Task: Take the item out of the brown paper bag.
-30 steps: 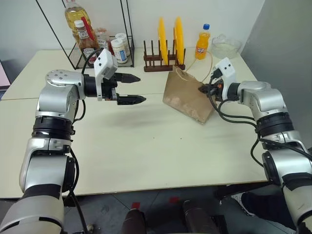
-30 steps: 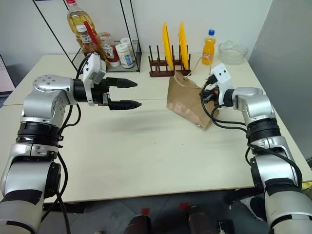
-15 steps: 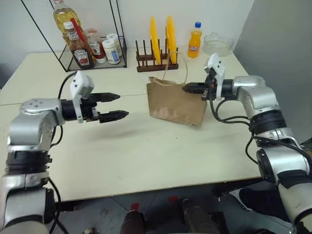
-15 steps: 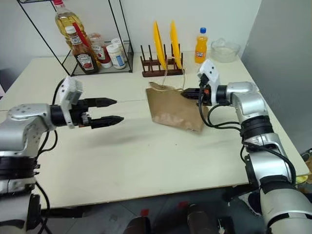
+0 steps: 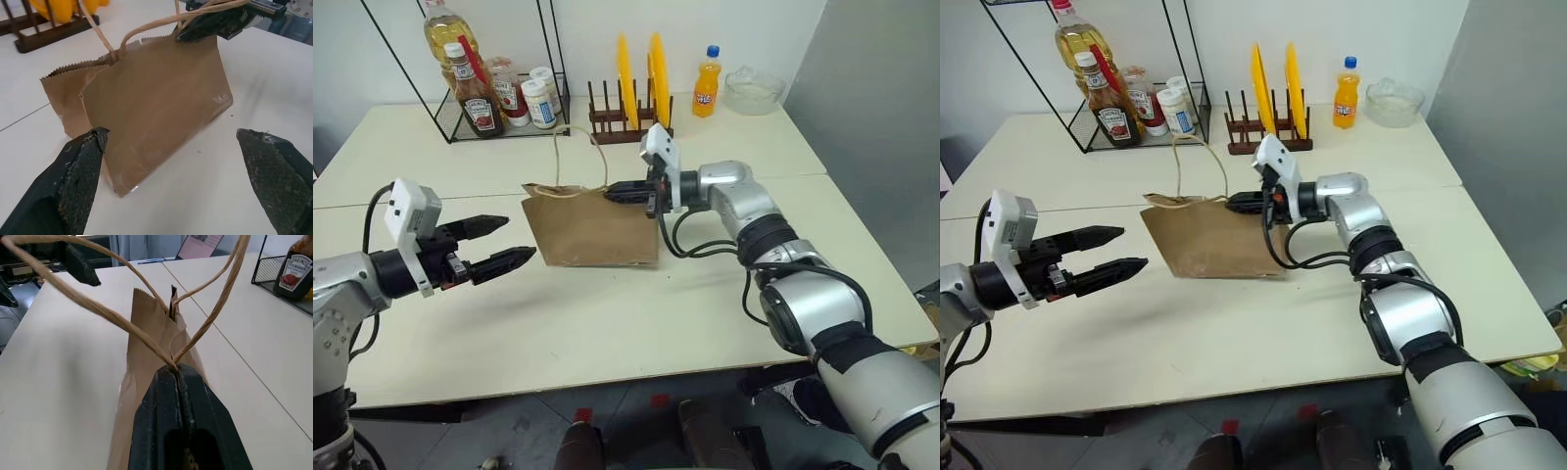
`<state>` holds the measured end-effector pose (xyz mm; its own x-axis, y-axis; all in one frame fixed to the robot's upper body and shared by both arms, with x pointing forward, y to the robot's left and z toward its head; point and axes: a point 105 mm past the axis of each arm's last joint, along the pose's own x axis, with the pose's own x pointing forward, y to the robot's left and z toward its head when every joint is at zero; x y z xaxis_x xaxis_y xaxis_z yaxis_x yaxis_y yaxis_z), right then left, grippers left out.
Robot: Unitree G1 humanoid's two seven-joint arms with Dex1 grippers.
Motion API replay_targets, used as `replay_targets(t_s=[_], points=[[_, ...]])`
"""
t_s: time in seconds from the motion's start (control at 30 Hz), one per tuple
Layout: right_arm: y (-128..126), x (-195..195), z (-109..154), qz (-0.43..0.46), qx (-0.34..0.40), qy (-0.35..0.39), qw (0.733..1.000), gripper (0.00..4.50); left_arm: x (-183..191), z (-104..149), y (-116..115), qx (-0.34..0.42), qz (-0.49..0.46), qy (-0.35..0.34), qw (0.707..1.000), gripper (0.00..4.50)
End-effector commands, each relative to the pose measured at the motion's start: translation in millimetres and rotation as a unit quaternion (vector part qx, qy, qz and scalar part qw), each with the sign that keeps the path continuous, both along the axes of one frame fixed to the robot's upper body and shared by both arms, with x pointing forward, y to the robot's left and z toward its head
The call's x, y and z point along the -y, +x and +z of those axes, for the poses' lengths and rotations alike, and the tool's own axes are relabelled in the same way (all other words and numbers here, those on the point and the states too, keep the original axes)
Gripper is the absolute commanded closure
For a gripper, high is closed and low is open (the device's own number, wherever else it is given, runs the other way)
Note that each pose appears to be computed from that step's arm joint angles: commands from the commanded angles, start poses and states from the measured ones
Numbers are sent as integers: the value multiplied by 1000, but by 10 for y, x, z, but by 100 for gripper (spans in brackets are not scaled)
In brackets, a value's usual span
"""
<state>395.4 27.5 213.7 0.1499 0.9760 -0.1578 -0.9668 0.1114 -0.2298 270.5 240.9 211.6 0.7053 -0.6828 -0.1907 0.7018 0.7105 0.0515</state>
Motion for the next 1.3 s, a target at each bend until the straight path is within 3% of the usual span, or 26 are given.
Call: replay_targets(t_s=[0.03,0.17,0.27,0.43,0.63,0.83,0.97,1.2,1.3], points=[[-11,-46,125,11,47,-4,999,445,5,127,-59,24,6,8,1000,0],[47,2,29,-9,63,-29,998,445,-7,79,-36,21,16,6,1000,0],[95,125,0,-22,63,-41,997,390,21,65,-4,18,12,6,1000,0],[163,405,81,-41,63,-41,996,218,32,77,80,17,5,8,1000,0],[78,775,171,-33,48,-33,998,14,-17,215,342,38,-10,22,999,0],[-174,899,173,-54,7,-8,998,6,-39,278,573,46,-39,35,998,0],[-184,794,179,-83,-20,-2,996,6,25,284,623,45,-66,40,996,0],[-113,424,301,-75,11,-114,991,6,-121,322,590,51,-55,65,995,0],[-131,196,306,-58,0,-129,990,6,-212,301,502,47,-42,64,996,0]])
